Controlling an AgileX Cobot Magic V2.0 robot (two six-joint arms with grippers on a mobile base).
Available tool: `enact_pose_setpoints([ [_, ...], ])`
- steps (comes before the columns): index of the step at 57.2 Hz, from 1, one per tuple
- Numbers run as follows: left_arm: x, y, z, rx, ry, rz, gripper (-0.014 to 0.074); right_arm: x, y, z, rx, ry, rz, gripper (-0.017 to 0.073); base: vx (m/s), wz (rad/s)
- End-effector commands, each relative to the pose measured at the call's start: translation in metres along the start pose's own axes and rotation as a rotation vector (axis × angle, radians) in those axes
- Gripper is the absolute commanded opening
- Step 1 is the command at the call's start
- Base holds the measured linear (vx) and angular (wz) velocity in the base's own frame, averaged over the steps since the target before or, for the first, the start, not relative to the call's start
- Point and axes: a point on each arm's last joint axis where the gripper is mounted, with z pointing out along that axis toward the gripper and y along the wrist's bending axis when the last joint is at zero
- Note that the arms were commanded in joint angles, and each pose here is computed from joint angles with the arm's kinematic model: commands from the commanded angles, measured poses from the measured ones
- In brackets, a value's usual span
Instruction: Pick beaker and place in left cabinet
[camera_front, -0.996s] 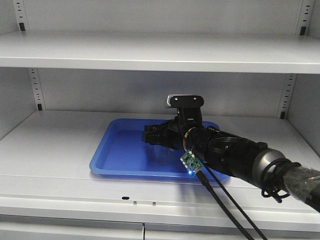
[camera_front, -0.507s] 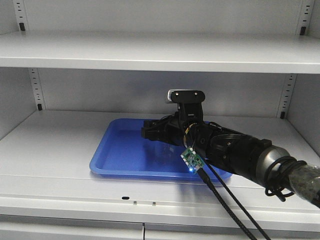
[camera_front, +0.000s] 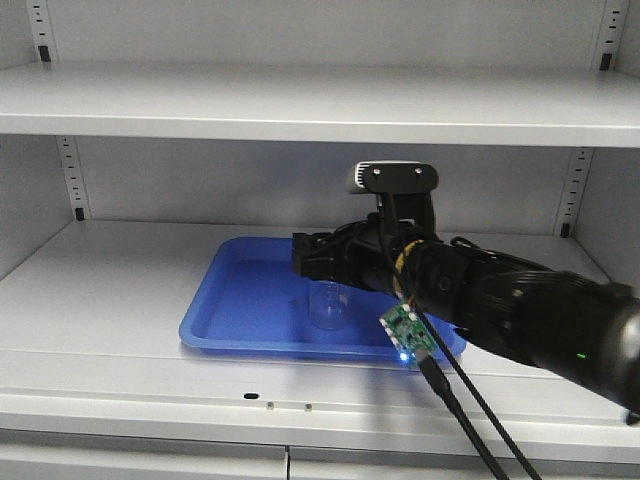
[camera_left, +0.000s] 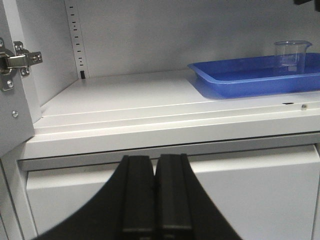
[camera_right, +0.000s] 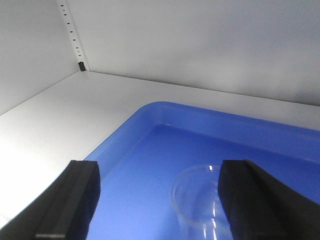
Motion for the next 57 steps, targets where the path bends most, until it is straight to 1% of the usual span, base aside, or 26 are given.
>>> enact_pose_setpoints([
  [1, -0.003, 0.000, -0.001, -0.007, -0.085, -0.011, 0.0001, -0.035, 0.007, -0.038, -0.036, -0.110, -0.022, 0.0545, 0.00, 0.00],
  [6, -0.003, 0.000, -0.001, -0.007, -0.085, -0.011, 0.0001, -0.037, 0.008, -0.060, -0.036, -0.121, -0.036, 0.0545, 0.00, 0.00],
  [15, -0.003, 0.000, -0.001, -0.007, -0.085, -0.011, 0.0001, -0.039, 0.011, -0.102, -0.039, -0.149, -0.039, 0.0545, 0.00, 0.00],
  [26, -0.003, 0.000, -0.001, -0.007, -0.085, -0.011, 0.0001, -0.026, 0.012, -0.144, -0.038, -0.151, -0.035, 0.0545, 0.00, 0.00],
  [36, -0.003, 0.000, -0.001, -0.007, -0.085, -0.011, 0.0001, -0.008, 0.013, -0.177, -0.047, -0.150, -0.010, 0.0545, 0.00, 0.00],
  [45, -0.003, 0.000, -0.001, -0.007, -0.085, -0.011, 0.0001, 0.010, 0.013, -0.199, -0.047, -0.143, -0.009, 0.0545, 0.00, 0.00],
  [57, -0.003, 0.000, -0.001, -0.007, -0.085, -0.011, 0.0001, 0.021, 0.012, -0.208, -0.040, -0.129, -0.009, 0.0545, 0.00, 0.00],
])
